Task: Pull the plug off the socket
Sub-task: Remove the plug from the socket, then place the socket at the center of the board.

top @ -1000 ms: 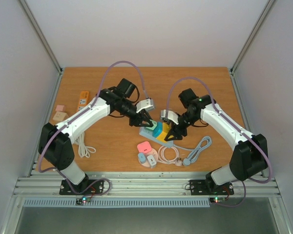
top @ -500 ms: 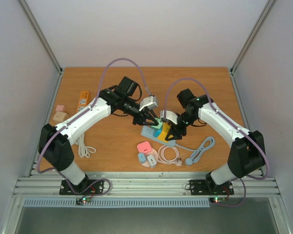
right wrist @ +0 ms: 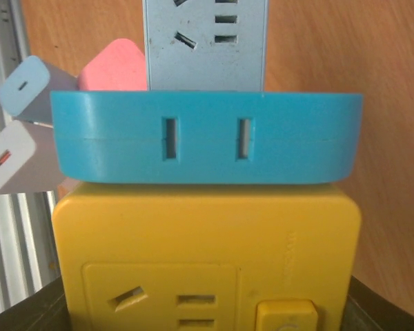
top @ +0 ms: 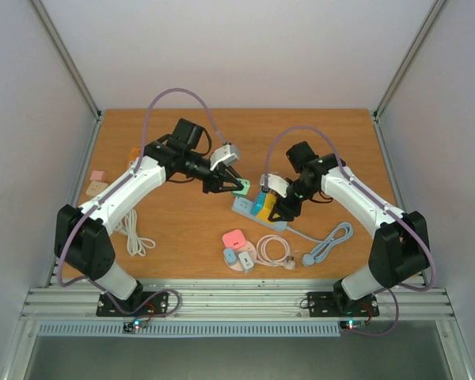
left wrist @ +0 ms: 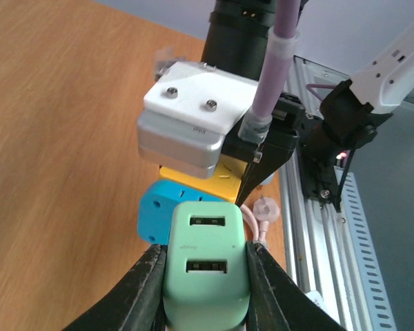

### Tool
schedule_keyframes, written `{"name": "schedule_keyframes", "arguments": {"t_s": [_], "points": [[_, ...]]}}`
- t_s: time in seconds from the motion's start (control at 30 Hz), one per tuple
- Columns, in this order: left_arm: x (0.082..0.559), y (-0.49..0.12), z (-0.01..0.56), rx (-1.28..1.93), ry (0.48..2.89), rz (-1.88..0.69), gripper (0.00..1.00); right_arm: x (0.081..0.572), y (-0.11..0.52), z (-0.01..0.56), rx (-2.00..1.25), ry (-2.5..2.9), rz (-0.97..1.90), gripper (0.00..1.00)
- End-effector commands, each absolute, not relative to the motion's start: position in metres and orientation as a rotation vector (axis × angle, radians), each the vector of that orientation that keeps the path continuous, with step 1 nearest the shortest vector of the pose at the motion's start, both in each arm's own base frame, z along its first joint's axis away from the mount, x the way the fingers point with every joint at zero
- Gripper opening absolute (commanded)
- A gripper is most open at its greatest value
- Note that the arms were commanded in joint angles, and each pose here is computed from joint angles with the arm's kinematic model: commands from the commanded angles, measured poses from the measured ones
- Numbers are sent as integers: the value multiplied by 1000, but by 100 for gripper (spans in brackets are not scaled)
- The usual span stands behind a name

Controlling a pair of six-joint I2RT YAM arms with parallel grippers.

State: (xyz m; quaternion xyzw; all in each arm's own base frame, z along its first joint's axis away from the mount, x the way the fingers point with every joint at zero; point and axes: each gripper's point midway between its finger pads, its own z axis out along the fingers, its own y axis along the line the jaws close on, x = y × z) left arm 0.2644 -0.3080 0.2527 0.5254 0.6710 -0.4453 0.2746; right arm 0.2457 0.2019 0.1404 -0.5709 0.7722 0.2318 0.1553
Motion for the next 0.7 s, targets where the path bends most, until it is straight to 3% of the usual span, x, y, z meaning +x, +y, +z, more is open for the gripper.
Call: {"name": "schedule_keyframes", "arguments": {"t_s": [0.0, 0.33, 0.67], "points": [[277, -304, 256, 1367, 1773, -1109, 1, 264, 199, 141, -1566, 2223, 591, 1], [343, -297, 220, 1124, 1993, -843, 0, 310, 169, 139, -1344, 2310, 378, 1], [347, -296, 217, 1065, 2012, -845, 0, 334, 144, 101, -1279, 2488, 197, 1]]}}
